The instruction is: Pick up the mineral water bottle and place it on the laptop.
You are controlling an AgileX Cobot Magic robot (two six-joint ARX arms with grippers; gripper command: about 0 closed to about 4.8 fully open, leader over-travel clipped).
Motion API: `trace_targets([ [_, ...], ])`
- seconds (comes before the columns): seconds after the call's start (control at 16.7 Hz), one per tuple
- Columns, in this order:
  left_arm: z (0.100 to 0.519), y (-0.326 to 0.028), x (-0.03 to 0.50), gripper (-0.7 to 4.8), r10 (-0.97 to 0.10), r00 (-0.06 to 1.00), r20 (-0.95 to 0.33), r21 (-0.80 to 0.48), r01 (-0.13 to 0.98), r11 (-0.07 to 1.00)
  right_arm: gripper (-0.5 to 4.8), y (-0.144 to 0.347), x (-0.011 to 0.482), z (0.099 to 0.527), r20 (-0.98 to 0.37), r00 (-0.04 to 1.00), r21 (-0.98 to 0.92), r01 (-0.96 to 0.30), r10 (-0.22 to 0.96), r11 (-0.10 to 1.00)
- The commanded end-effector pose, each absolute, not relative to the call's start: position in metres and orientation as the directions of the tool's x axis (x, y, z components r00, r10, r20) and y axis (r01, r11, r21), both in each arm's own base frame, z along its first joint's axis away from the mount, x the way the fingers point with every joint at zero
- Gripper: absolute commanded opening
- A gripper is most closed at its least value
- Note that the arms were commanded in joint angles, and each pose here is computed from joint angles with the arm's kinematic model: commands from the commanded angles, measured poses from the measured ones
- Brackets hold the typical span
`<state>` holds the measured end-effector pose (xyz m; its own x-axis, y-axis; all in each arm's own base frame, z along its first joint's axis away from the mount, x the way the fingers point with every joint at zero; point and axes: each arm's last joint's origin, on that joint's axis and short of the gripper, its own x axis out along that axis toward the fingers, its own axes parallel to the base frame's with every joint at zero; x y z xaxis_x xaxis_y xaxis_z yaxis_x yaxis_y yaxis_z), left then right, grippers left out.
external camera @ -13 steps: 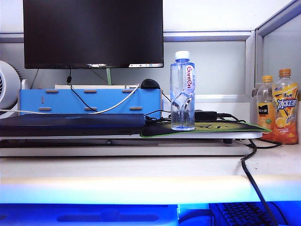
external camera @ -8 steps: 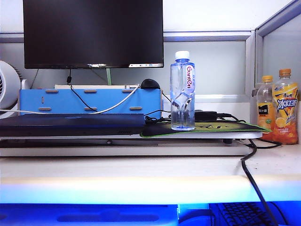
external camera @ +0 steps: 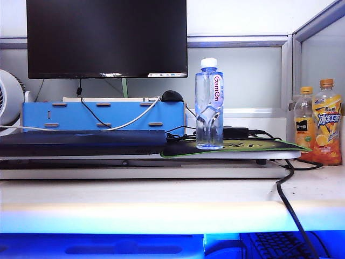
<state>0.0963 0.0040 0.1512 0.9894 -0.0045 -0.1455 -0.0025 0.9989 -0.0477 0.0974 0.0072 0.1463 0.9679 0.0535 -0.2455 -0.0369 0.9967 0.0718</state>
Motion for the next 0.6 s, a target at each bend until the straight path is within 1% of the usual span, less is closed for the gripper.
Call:
trace_targets([
  [0.06, 0.151, 0.004, 0.096, -0.02, -0.007, 0.990, -0.143, -0.046, 0.001, 0.999, 0.50, 0.007, 0.098, 0.149, -0.219, 0.974, 0.076, -0.042, 0.058, 0.996],
  [0.18, 0.151, 0.004, 0.096, -0.02, -0.007, 0.990, -0.143, -0.046, 0.001, 0.999, 0.50, 0.008, 0.099, 0.151, -0.194, 0.979, 0.132, -0.038, 0.064, 0.991],
  [0.24, 0.151, 0.004, 0.096, -0.02, -0.007, 0.990, -0.142, -0.046, 0.001, 0.999, 0.50, 0.008, 0.099, 0.153, -0.170, 0.982, 0.170, -0.056, 0.086, 0.984],
  [0.3, 0.151, 0.004, 0.096, -0.02, -0.007, 0.990, -0.143, -0.047, 0.001, 0.999, 0.51, 0.009, 0.099, 0.156, -0.146, 0.982, 0.196, -0.091, 0.121, 0.976],
  [0.48, 0.151, 0.004, 0.096, -0.02, -0.007, 0.990, -0.142, -0.046, 0.001, 0.999, 0.54, 0.014, 0.099, 0.166, -0.038, 0.963, 0.252, -0.248, 0.266, 0.935],
  [0.6, 0.151, 0.004, 0.096, -0.02, -0.007, 0.990, -0.143, -0.046, 0.001, 0.999, 0.54, 0.015, 0.098, 0.179, 0.028, 0.951, 0.298, -0.302, 0.308, 0.905],
])
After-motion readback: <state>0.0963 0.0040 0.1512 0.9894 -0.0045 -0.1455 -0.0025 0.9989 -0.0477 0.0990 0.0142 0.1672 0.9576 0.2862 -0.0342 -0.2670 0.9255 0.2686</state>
